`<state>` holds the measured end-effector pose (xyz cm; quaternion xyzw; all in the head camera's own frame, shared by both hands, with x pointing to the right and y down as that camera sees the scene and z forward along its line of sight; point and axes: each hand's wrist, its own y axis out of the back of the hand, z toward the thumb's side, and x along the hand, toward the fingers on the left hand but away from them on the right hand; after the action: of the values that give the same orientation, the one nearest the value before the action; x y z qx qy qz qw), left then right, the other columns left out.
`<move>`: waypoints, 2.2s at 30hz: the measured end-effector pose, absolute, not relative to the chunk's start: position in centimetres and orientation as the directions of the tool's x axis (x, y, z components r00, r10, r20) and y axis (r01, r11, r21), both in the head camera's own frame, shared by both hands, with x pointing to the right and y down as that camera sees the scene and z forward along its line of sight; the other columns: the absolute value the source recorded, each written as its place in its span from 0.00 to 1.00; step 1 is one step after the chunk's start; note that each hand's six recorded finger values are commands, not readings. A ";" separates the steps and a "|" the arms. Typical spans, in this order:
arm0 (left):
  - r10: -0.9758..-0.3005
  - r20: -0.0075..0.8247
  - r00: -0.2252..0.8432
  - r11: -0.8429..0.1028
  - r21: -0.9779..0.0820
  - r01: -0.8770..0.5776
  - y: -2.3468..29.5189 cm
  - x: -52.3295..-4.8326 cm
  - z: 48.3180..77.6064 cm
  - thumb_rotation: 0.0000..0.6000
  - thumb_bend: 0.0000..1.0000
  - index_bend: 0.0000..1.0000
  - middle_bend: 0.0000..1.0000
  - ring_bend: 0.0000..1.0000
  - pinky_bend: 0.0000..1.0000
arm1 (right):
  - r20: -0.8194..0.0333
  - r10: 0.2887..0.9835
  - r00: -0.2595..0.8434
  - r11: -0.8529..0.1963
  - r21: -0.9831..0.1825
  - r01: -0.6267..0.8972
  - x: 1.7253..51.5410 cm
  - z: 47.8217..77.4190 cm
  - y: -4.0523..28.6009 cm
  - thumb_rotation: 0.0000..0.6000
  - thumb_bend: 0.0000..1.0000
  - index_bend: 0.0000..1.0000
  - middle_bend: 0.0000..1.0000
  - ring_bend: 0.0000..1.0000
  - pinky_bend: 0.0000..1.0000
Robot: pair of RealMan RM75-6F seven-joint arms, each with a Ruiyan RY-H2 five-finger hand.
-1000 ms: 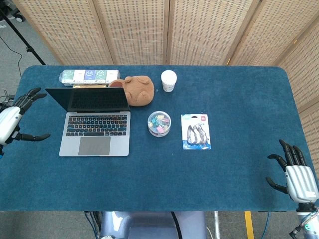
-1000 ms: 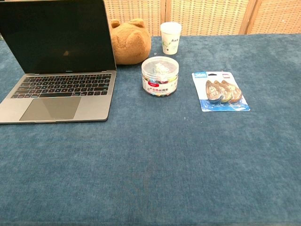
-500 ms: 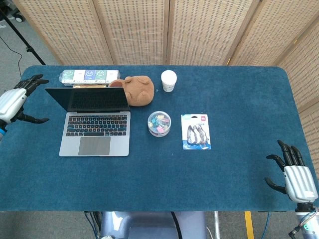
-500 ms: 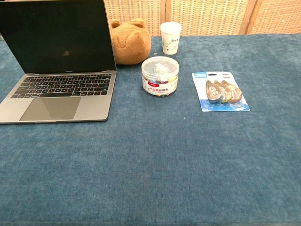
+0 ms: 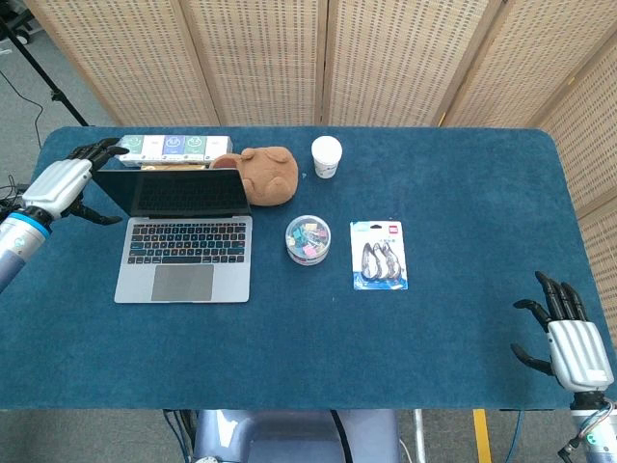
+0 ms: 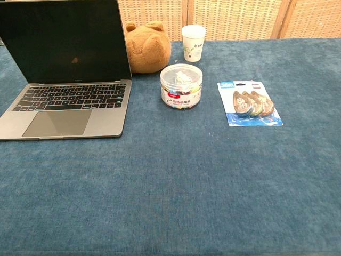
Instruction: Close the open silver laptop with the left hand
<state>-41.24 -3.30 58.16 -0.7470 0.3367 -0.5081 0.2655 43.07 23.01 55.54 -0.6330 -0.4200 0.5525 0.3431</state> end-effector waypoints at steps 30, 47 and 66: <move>-0.714 0.626 0.314 -0.697 -0.677 -0.236 -1.5 -38.4 62.1 1.00 0.00 0.14 0.00 0.01 0.03 | -0.406 0.913 0.040 -0.407 -0.899 0.161 43.2 55.4 22.9 1.00 0.23 0.31 0.00 0.00 0.00; -0.713 0.608 0.350 -0.694 -0.685 -0.221 0.3 -37.3 60.7 1.00 0.00 0.14 0.00 0.01 0.03 | -0.407 0.912 0.052 -0.410 -0.898 0.158 42.8 55.4 23.0 1.00 0.23 0.31 0.00 0.00 0.00; -0.693 0.643 0.326 -0.718 -0.655 -0.236 2.7 -37.9 61.2 1.00 0.00 0.18 0.02 0.04 0.06 | -0.403 0.913 0.059 -0.407 -0.899 0.164 42.7 55.2 23.0 1.00 0.23 0.31 0.00 0.00 0.00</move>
<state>-37.88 2.69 61.23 -0.7813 0.2973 -0.4986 0.2293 42.75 23.05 55.19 -0.6403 -0.4207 0.5417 0.3458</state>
